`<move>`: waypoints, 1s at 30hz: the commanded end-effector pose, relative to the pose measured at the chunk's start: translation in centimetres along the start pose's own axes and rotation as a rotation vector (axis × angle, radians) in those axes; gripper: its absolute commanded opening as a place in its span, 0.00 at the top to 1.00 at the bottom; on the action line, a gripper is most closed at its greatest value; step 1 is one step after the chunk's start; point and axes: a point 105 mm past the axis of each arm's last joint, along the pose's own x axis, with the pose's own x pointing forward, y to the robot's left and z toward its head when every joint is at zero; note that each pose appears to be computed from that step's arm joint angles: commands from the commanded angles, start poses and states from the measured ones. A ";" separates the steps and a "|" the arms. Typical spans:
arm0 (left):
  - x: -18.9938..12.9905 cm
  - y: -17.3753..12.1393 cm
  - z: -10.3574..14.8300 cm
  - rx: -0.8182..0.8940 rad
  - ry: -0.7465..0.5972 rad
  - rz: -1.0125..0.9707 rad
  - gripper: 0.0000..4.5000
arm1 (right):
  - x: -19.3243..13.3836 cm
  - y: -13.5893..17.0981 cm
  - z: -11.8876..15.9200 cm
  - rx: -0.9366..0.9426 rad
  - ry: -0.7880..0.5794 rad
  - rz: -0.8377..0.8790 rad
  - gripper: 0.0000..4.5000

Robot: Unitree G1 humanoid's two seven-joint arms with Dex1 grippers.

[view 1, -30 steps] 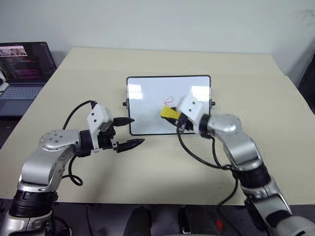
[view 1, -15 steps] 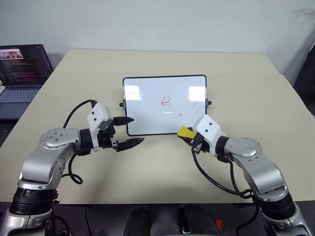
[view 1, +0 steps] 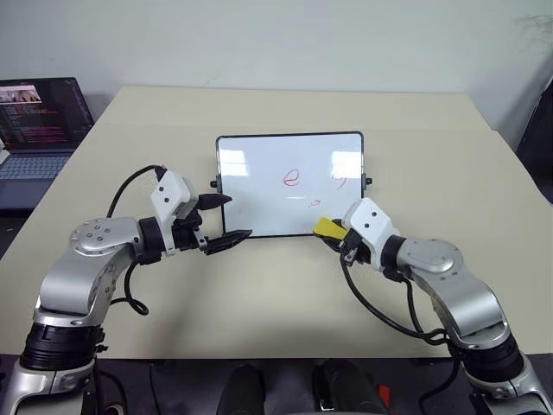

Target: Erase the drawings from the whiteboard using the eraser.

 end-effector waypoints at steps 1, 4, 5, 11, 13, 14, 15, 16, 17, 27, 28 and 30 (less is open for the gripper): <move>-0.5 0.4 0.9 0.033 -0.026 0.040 0.00 | 0.1 -1.2 2.0 -0.046 -0.083 -0.055 0.71; -0.5 0.7 0.6 0.038 -0.018 0.068 0.00 | 1.2 -1.8 3.7 -0.077 -0.133 -0.078 0.71; -0.5 0.8 0.6 0.038 -0.019 0.072 0.00 | 1.5 -1.9 3.9 -0.085 -0.139 -0.080 0.71; -0.4 0.6 1.2 0.051 -0.025 0.055 0.00 | 5.3 -3.9 7.7 -0.146 -0.199 -0.131 0.71; -0.4 0.7 1.5 0.056 -0.029 0.059 0.00 | 6.1 -4.8 8.2 -0.175 -0.200 -0.163 0.71; -0.4 0.7 1.6 0.056 -0.030 0.059 0.00 | 6.4 -5.1 8.4 -0.179 -0.204 -0.172 0.71; -0.4 0.7 1.7 0.057 -0.030 0.057 0.00 | 7.0 -5.5 8.7 -0.198 -0.202 -0.184 0.71; -0.5 0.6 1.7 0.057 -0.030 0.056 0.00 | 7.4 -5.7 8.8 -0.211 -0.201 -0.192 0.71; -0.5 0.6 1.7 0.056 -0.031 0.056 0.00 | 8.0 -5.8 8.7 -0.228 -0.190 -0.194 0.71; -0.1 -0.2 1.2 0.040 -0.047 0.053 0.00 | 9.1 -3.2 2.9 -0.370 0.004 -0.012 0.71; -0.2 -0.3 1.1 0.038 -0.043 0.053 0.00 | 9.1 -3.6 3.3 -0.378 -0.008 -0.044 0.71; -0.2 -0.4 1.0 0.037 -0.042 0.054 0.00 | 9.1 -5.1 4.6 -0.375 -0.051 -0.139 0.71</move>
